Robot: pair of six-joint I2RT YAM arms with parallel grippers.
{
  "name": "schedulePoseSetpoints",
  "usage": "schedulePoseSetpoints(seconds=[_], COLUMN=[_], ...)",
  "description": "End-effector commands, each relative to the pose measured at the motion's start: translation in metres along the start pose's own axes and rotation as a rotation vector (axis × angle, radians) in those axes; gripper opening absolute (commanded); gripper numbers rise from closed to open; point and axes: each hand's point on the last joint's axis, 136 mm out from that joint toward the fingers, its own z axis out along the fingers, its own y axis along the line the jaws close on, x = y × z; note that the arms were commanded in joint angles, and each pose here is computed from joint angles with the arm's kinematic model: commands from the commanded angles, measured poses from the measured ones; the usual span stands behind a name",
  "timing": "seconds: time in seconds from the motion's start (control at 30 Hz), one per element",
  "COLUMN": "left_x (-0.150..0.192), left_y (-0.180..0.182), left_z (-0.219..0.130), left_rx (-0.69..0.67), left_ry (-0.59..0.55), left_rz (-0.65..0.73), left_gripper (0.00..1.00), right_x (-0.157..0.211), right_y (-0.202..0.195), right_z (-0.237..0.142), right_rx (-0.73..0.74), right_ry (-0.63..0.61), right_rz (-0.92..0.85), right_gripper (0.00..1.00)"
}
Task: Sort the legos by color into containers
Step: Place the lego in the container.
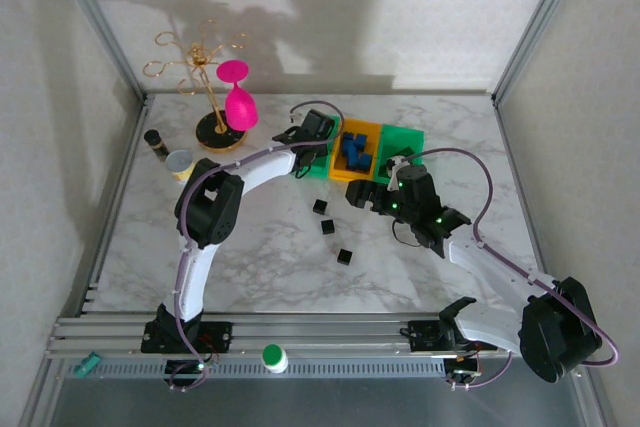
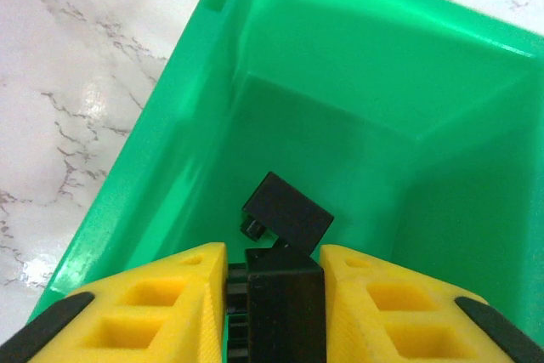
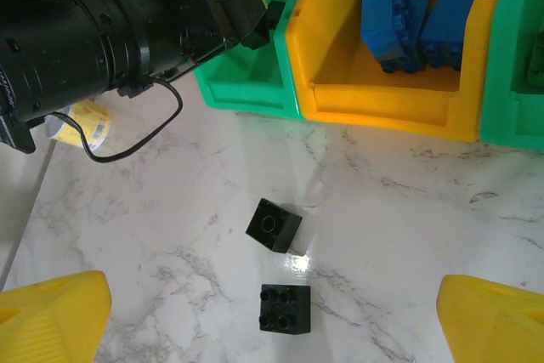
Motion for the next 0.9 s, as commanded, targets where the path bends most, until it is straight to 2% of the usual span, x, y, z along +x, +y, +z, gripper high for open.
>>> schedulePoseSetpoints(seconds=[0.0,0.3,0.5,0.7,0.87], left_x=[-0.007,-0.027,-0.037,-0.010,0.043], left_y=[-0.003,-0.007,-0.009,0.005,0.014], left_z=[0.000,-0.019,-0.057,-0.097,-0.125], left_rx=[0.002,0.015,0.074,0.115,0.144], left_ry=[-0.008,-0.033,-0.042,-0.001,0.081], left_rz=[0.003,-0.003,-0.017,-0.008,0.030], left_gripper=[0.35,0.36,0.37,0.38,0.42], right_x=[-0.016,-0.020,-0.009,0.011,0.030], right_y=[0.011,0.015,0.007,-0.006,-0.012], right_z=[-0.008,-0.017,-0.016,-0.012,-0.007], right_rx=[-0.014,-0.019,-0.003,0.004,-0.022], right_ry=[-0.043,-0.057,-0.031,0.000,0.042], right_rz=[-0.013,-0.008,0.002,0.016,-0.001], right_gripper=[0.99,0.99,0.99,0.99,0.99])
